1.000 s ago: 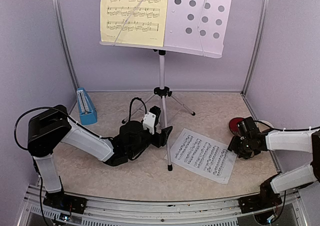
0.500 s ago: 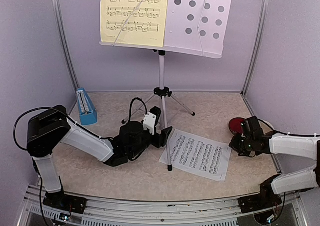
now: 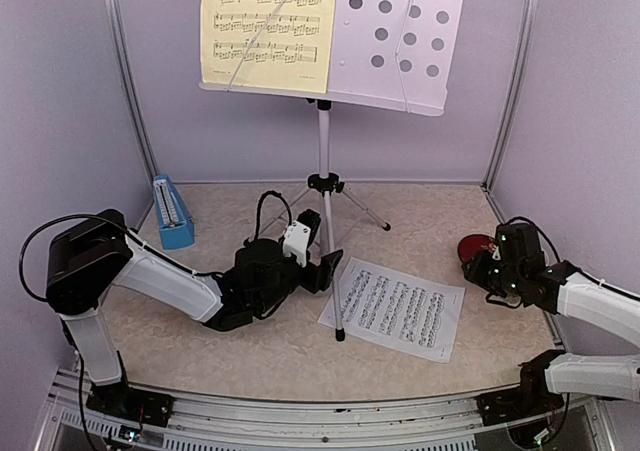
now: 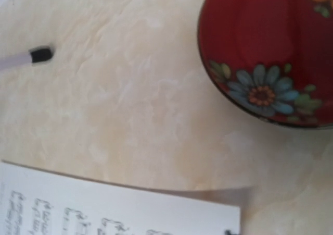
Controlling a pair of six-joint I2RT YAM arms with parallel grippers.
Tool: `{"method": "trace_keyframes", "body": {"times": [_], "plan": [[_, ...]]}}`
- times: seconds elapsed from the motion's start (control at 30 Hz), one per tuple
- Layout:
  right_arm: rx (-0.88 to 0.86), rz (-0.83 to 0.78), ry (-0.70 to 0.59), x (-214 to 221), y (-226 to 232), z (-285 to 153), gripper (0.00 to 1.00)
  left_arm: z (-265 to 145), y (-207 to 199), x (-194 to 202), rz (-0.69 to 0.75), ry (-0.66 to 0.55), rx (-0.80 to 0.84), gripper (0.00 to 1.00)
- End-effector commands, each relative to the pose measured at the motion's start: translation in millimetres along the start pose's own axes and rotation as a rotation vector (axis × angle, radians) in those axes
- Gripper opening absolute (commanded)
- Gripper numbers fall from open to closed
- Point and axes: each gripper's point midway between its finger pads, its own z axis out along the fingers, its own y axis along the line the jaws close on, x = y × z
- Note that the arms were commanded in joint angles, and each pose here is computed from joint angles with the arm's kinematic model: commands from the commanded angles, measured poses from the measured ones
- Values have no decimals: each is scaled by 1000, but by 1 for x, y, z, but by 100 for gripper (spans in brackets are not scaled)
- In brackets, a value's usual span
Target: Set up the instrument practice props
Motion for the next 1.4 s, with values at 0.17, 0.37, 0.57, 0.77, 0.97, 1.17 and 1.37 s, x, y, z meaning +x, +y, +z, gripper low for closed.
{"method": "trace_keyframes", "body": {"times": [0.17, 0.37, 0.57, 0.77, 0.97, 1.17, 1.37], "plan": [[32, -31, 84, 14, -10, 24, 64, -7, -2, -1, 6, 4, 18, 74], [53, -17, 102, 21, -20, 35, 65, -37, 1, 10, -62, 9, 97, 69], [14, 4, 136, 28, -21, 41, 66, -55, 4, 47, -78, 122, 131, 50], [-7, 0, 150, 32, -18, 47, 65, -44, -1, 87, -69, 240, 167, 35], [-18, 18, 163, 37, -19, 52, 62, -34, -8, 105, -65, 282, 197, 28], [112, 38, 165, 36, -39, 52, 61, -26, -9, 112, -60, 304, 200, 24], [125, 40, 187, 42, -43, 57, 62, -21, -12, 120, -52, 325, 206, 21]]}}
